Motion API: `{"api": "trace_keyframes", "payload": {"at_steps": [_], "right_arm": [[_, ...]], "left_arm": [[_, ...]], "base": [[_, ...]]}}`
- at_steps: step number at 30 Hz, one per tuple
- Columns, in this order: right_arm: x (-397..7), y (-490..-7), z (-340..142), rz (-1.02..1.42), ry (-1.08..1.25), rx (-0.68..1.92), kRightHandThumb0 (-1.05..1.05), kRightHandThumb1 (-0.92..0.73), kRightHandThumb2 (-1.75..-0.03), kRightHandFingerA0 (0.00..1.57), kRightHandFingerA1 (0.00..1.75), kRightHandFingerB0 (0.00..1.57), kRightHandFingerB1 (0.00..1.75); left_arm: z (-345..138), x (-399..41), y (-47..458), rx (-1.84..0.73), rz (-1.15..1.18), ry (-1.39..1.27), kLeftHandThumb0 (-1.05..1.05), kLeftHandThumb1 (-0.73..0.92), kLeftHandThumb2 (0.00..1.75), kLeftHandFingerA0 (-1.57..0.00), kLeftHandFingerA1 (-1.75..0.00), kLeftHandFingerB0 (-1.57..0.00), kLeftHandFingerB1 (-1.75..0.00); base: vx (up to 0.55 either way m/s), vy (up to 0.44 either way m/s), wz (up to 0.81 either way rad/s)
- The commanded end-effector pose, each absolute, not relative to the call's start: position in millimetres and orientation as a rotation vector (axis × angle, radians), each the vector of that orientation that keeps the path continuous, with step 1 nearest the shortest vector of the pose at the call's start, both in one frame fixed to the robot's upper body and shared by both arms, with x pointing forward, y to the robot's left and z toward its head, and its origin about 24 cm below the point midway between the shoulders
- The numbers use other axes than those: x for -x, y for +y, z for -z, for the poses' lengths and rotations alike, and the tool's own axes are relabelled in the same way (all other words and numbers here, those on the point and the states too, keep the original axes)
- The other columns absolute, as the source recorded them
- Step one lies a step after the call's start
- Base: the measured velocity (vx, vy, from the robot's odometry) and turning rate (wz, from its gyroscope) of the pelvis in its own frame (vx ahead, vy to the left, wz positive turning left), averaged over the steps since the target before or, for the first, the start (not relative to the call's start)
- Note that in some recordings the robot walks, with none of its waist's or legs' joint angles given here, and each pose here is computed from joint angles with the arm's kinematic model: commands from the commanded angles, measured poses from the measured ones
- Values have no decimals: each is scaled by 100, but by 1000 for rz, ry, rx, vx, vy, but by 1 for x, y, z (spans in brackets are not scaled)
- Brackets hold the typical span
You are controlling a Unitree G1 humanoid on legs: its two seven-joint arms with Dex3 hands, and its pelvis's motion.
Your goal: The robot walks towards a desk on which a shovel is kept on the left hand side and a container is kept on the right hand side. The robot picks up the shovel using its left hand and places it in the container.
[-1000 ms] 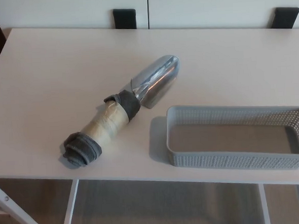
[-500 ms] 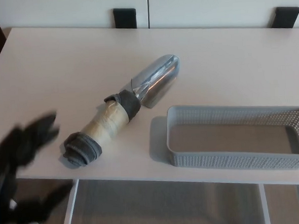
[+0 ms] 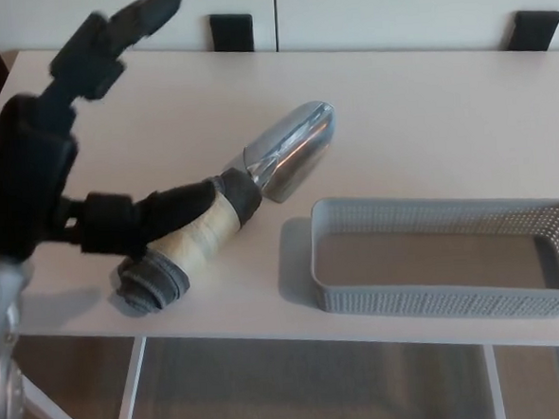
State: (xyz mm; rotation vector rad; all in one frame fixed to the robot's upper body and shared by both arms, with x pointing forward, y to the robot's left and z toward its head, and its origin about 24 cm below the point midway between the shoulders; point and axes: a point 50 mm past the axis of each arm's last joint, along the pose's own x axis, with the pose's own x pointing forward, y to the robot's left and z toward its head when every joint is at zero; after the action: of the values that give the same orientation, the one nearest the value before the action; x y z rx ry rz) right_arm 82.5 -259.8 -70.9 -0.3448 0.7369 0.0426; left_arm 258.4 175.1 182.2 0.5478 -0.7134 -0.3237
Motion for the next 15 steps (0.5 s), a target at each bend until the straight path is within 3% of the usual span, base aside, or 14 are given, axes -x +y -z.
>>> {"api": "trace_keyframes", "payload": {"at_steps": [1,15], "right_arm": [[-87,-256,67,-82,720,322,-25,-47,-53,60,62,47,48],[-91,-259,65,-109,716,311,-18,-51,-54,60,58,46,48]], "left_arm": [[-176,-306,159,-1098,193,-399,-81,50,86,-2,-6,-8,-14],[-123,-312,163,-1150,153,-148,-77,46,80,0,0,0,-3]], "base": [[0,0,0],[0,0,0]]}}
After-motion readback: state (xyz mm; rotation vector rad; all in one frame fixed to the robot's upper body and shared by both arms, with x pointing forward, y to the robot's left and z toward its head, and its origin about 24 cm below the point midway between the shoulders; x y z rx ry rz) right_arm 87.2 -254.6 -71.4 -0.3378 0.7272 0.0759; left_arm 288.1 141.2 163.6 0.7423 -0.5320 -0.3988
